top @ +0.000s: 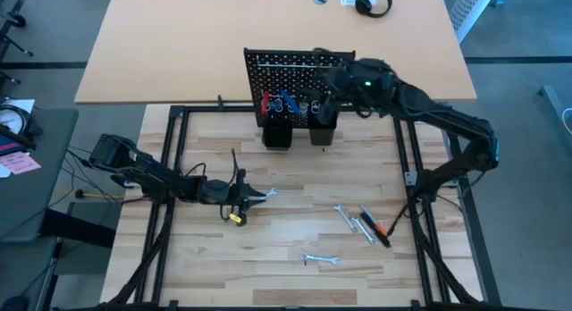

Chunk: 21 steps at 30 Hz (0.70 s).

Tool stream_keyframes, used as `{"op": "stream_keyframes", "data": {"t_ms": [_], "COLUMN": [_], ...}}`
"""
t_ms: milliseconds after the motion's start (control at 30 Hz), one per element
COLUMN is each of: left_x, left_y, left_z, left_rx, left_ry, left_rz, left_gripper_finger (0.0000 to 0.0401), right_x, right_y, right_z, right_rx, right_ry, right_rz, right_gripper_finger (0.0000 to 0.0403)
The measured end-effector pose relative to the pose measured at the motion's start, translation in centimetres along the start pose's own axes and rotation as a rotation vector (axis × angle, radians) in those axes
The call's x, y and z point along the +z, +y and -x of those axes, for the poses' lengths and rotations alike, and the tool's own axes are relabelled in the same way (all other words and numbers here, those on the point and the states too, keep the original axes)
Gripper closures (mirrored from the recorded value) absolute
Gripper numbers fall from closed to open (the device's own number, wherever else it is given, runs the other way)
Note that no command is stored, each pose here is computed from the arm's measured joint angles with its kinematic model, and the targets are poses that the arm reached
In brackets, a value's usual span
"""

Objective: Hang tools onto peg board
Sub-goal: Hang the black scissors on the pegboard, then hang the wrench on the pegboard

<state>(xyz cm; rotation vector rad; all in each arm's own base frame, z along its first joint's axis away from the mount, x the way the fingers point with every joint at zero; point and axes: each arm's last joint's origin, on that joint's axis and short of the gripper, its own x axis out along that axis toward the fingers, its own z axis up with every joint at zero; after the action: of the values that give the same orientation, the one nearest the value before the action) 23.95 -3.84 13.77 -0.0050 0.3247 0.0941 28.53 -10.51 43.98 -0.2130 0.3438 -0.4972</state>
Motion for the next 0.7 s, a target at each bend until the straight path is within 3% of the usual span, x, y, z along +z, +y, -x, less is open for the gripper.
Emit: {"op": "stream_keyframes", "data": {"t_ms": [167,300,500,700], "left_x": [0.0,0.0,-0.1,0.0], "left_y": [0.0,-0.1,-0.5,-0.5], "left_z": [0.0,0.0,0.1,0.1], "left_rx": [0.000,-0.006,-0.021,-0.011], "left_ry": [0.001,0.002,0.001,0.000], "left_rz": [0.000,-0.003,-0.007,-0.010], "left_gripper_finger": [0.0333,0.0333,0.0333,0.0333], "right_x": [0.5,-0.8,-5.8,-12.1], "right_y": [1.2,2.4,6.1,11.4], "right_z": [3.4,5.2,5.9,5.9], "right_rx": [0.072,0.149,0.494,0.634], "right_ry": [0.013,0.105,0.214,0.262], "right_rz": [0.066,0.084,0.018,-0.119], "right_gripper_finger": [0.0218,0.0231,0.0244,0.0248]}}
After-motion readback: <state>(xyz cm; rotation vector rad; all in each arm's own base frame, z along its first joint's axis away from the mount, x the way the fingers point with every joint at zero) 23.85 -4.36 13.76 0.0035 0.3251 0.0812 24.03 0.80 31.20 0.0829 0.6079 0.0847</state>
